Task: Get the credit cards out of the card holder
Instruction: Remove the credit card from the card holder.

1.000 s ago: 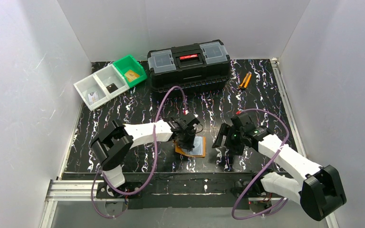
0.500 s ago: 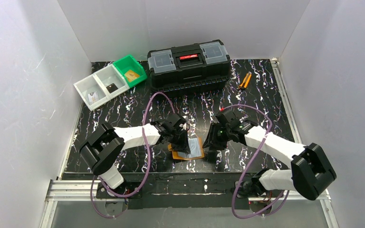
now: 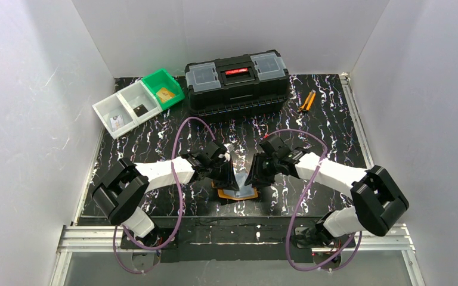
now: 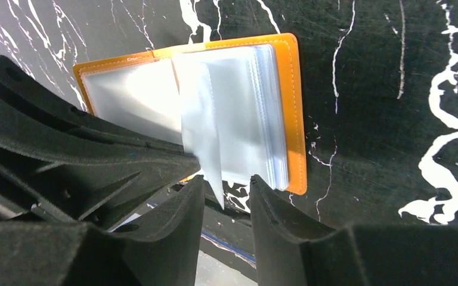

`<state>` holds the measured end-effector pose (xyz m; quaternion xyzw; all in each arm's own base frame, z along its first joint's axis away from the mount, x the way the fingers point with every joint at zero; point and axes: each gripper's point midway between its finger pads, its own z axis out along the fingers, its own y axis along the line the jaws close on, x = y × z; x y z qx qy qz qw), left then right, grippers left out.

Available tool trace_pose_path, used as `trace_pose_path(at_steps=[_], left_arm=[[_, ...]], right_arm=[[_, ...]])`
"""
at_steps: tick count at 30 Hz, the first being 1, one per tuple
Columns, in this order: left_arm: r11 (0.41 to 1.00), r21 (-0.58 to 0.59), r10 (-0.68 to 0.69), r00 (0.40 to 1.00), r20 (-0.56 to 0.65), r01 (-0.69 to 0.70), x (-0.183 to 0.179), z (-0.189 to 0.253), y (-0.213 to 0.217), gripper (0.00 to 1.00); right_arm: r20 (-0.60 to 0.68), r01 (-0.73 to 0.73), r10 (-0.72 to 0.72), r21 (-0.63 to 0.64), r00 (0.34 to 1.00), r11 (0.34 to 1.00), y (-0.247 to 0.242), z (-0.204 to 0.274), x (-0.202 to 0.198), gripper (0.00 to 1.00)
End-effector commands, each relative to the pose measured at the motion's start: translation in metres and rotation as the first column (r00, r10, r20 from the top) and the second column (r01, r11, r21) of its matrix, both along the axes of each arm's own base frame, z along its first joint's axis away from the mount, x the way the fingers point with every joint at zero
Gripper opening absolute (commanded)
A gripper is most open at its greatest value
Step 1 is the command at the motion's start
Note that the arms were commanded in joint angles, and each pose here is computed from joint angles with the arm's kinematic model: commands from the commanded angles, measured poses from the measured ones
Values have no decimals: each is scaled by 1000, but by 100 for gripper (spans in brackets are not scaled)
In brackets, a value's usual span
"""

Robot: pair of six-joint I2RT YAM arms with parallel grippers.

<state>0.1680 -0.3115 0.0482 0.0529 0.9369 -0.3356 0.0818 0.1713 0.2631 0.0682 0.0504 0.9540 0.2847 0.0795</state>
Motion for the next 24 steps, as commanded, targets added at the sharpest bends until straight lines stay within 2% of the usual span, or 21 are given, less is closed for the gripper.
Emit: trace_pose_path(at_steps=[1,5,9,11,13,15,17,24], left_arm=[[998,-60,-26,1000,8,26,-3,14,-5,0],[997,-66,-33,999,7,33,-4,14,-6,0],[997,-68,-42,999,7,42,-5,15,-6,0],[997,-64,-48,999,7,48,-5,15,-5,0],[997,-57,-53,999,9,53,-5,16,-4,1],[997,-50,-55,998,12,56,-5,17,-4,9],[997,-48,-56,998,25,57,-4,21,-3,20],[999,-11,-51,996,67,52,0,36,5,27]], right_arm=[[15,-16,16,51,1000,999,19,10,8,43],[7,-24,24,41,1000,999,23,5,11,42],[9,-16,16,41,1000,999,26,4,14,35],[6,-11,11,42,1000,999,26,4,15,26],[2,-7,7,42,1000,999,26,2,15,13],[1,-2,2,34,1000,999,24,0,14,1],[-2,4,-4,26,1000,1000,22,-3,13,1],[0,15,-15,10,1000,1000,11,-10,5,1]])
